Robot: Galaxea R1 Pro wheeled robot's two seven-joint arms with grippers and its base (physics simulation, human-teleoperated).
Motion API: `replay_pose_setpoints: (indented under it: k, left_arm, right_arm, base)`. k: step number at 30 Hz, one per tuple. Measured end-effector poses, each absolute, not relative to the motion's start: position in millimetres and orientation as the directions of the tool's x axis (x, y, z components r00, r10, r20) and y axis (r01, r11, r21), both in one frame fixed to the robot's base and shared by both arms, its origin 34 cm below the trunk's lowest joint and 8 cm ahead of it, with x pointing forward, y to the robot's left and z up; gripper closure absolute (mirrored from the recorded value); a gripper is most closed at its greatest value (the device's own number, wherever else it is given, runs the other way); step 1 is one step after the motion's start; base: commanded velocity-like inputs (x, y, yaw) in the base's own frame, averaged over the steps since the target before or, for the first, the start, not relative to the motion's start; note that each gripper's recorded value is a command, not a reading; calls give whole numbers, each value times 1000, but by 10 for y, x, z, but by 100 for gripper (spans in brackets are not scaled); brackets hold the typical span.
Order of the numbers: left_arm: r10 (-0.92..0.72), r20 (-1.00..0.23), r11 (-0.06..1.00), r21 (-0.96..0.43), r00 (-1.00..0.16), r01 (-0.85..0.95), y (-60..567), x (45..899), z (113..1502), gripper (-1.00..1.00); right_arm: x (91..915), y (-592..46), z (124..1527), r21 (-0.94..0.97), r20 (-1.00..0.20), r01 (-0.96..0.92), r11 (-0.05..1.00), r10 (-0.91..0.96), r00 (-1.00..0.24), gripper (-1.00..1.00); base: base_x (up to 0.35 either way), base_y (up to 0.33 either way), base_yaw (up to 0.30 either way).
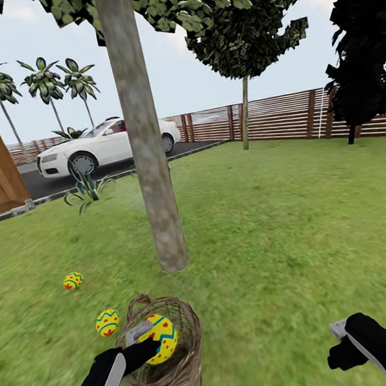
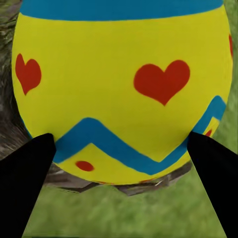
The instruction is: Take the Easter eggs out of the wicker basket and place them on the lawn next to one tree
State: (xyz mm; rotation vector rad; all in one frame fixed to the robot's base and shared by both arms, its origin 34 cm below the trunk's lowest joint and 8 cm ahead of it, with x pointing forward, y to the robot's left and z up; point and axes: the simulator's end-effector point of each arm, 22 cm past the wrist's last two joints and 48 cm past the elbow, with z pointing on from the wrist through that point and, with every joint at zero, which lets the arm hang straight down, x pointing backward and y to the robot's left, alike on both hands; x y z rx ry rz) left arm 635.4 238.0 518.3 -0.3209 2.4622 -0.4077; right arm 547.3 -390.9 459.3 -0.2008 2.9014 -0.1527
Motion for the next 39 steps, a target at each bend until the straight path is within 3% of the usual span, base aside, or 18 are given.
replay_pose_setpoints:
  k: [7,16,26,39]
  left_arm:
    - [-320,-533,922,-366,-783,-127,2325,6379,5327,100]
    - [-318,-530,920,-372,-786,-122,2244,6405,5506,100]
    - [-316,-529,921,-371,-788,-120,2238,6436,5703,100]
    - [-318,-528,920,-373,-787,-122,2232,6446,5801,100]
  right_arm:
    - [5498,-3918,4744,-105,-223,-113,988,-134,-966,-100]
    - [5519,-3927,4934,-87,-223,-109,990,-126,-967,-100]
    - [5553,-3921,5132,-90,-222,-112,990,-130,-966,-100]
    - [5567,-3875,5223,-88,-221,-118,989,-135,-966,-100]
  base:
    - [0,0,265]
    - [-20,-17,26]
    - [-214,-244,0]
    - [-9,-220,0]
